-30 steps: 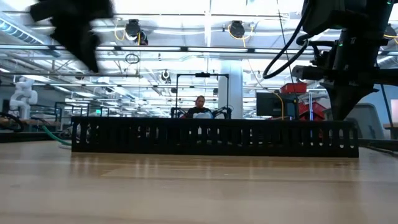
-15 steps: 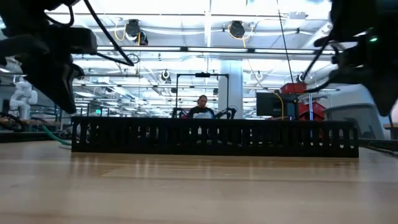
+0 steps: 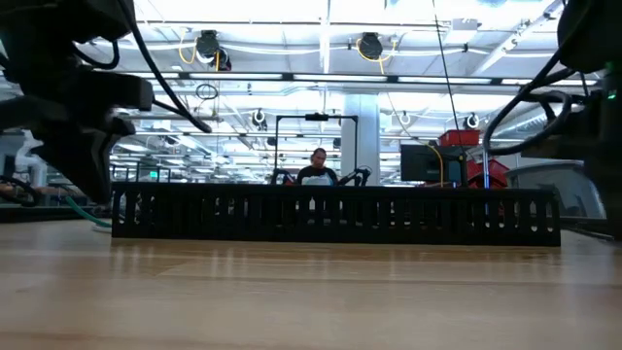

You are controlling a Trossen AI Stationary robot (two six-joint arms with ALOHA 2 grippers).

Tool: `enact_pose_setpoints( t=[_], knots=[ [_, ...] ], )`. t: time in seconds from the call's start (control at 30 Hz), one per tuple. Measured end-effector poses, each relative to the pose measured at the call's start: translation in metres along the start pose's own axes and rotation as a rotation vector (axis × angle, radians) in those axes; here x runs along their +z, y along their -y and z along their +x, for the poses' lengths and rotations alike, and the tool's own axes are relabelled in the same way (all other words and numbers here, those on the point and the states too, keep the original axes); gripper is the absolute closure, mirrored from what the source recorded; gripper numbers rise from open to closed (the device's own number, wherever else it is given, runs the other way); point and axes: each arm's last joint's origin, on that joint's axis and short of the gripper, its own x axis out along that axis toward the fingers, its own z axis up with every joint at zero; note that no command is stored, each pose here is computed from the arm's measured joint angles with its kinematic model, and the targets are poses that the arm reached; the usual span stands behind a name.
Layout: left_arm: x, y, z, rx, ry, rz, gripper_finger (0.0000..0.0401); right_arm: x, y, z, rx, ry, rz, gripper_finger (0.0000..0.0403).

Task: Ziptie cables
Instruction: Close the black cable duct lid

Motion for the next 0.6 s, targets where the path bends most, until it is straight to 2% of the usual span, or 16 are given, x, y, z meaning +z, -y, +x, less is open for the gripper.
enact_pose_setpoints(
  t=[0.1, 0.3, 0.47, 0.6],
  knots=[
    [0.0, 0.001, 0.004, 0.008, -0.017, 0.032, 0.0401, -0.003, -0.006, 0.004, 0.05, 0.02, 0.026, 0.0403],
    [0.002, 0.004, 0.007, -0.009, -0.018, 0.023, 0.0401, -0.005, -0.014, 0.009, 0.108, 0.053, 0.094, 0.0403],
    [0.002, 0.004, 0.007, -0.013, -0.021, 0.023, 0.0401, -0.003, -0.017, -0.012, 0.155, 0.037, 0.08, 0.0403],
    [0.002, 0.004, 0.007, -0.016, -0.023, 0.022, 0.0401, 0.001, -0.018, -0.029, 0.126, 0.048, 0.066, 0.0403]
  ],
)
